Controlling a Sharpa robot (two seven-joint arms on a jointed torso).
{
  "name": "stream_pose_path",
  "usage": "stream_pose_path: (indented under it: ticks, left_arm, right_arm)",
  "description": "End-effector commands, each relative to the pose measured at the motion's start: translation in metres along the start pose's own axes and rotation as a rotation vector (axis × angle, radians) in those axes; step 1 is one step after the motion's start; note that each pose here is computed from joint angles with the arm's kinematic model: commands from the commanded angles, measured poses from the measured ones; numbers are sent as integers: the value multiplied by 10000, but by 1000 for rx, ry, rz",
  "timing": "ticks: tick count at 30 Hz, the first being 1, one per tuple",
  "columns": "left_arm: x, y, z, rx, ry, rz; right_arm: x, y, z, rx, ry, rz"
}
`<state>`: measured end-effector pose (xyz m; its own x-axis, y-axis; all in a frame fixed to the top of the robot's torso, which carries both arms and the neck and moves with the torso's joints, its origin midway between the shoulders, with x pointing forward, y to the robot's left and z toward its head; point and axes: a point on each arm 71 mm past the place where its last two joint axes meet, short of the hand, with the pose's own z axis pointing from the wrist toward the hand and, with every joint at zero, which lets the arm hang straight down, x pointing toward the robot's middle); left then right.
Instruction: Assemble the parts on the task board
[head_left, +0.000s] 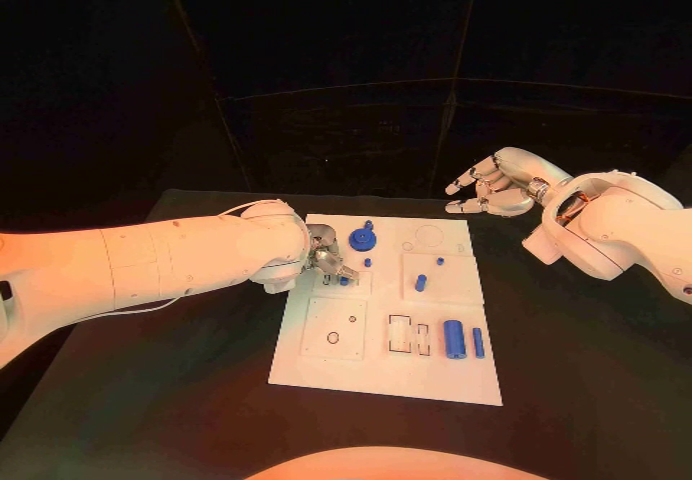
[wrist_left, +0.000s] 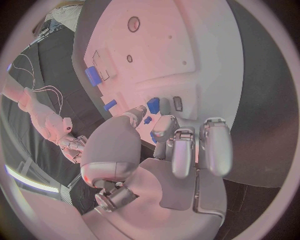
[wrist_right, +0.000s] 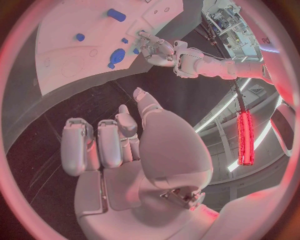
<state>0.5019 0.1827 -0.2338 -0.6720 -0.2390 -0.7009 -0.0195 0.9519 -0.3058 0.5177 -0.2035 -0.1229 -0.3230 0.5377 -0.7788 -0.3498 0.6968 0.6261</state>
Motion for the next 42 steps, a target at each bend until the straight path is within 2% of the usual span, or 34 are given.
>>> stream_pose_path:
  ticks: [1,6,11,16,17,18,20,23,31,42]
  left_arm:
    - [-17,2,-20,4,-12,-10]
    - [-74,-4,-63,13,-28,-22]
    - [-192,-37,-122,31,-39,-50]
    - [-428,-50,-203,38,-34,-50]
    - [-461,-47,-208,37,-33,-48]
    - [-541,-37,-217,31,-33,-45]
    - [-609,-28,-216,25,-33,-41]
    - [-747,1,-189,5,-31,-34]
    - [-934,74,-57,-55,-9,-21]
    - [-1008,124,94,-113,-8,-1]
  right_arm:
    - [-9,12,3,-6,2,1]
    - [-10,11,8,-7,0,0]
    - [-12,9,12,-7,-1,0]
    - [-18,-1,15,-4,-3,-1]
    - [-18,-2,15,-4,-3,-1]
    - [-18,-3,16,-3,-3,-1]
    - [-19,-4,17,-2,-3,-1]
    - [-18,-4,19,-2,-3,-1]
    - [-14,2,22,-2,-3,-1]
    - [-4,14,29,-5,0,0]
